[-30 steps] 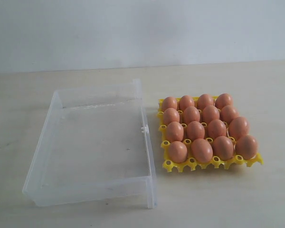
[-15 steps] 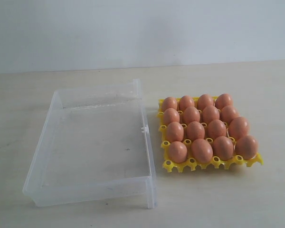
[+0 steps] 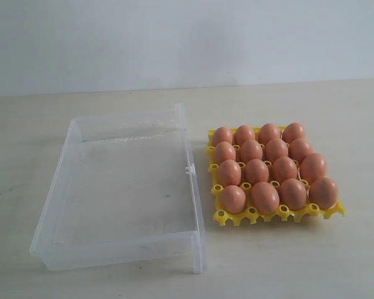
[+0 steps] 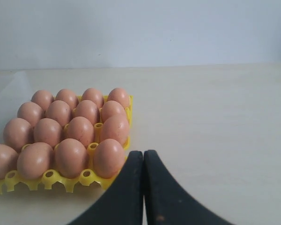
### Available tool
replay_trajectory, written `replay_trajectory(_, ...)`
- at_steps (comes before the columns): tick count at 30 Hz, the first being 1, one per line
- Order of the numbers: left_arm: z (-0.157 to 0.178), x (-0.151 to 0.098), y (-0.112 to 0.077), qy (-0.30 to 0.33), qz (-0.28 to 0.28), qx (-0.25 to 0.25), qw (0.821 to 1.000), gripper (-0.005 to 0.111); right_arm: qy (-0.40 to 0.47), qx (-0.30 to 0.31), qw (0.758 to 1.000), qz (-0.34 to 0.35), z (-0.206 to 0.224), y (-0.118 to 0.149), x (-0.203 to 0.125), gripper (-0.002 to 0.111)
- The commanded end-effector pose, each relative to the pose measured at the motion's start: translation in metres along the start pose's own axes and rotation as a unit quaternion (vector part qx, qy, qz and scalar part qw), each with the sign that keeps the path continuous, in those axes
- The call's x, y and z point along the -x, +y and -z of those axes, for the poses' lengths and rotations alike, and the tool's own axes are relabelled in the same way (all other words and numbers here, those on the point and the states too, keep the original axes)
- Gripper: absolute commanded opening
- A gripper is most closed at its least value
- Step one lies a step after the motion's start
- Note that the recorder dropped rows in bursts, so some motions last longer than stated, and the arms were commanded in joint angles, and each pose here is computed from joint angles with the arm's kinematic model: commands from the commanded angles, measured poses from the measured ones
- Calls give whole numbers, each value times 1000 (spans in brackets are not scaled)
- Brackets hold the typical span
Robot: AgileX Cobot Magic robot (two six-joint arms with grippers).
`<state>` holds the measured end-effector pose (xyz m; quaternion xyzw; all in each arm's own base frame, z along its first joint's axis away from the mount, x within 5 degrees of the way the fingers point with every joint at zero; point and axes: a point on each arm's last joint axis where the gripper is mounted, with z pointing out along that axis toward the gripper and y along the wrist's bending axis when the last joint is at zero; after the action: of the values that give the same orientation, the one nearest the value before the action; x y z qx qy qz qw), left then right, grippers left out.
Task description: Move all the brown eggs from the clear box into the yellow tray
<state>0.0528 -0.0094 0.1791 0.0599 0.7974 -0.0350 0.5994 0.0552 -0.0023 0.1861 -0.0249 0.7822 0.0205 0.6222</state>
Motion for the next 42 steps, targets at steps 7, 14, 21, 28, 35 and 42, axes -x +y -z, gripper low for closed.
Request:
replay_trajectory(7,1,2,0,-10,2,-2,1000,0,-7,6,1000,-8,0,1,0,0)
replay_trajectory(14,1,2,0,-10,2,-2,1000,0,-16,10,1000,-5,0,2,2,0)
replay_trajectory(21,1,2,0,-10,2,-2,1000,0,-43,12,999,-17,0,2,7,0)
replay_trajectory(28,1,2,0,-10,2,-2,1000,0,-20,51,995,-86,1,9,3,0)
replay_trajectory(35,1,2,0,-10,2,-2,1000,0,-19,94,993,-65,2,17,3,0)
replay_trajectory(42,1,2,0,-10,2,-2,1000,0,-6,80,996,-40,1,15,0,0)
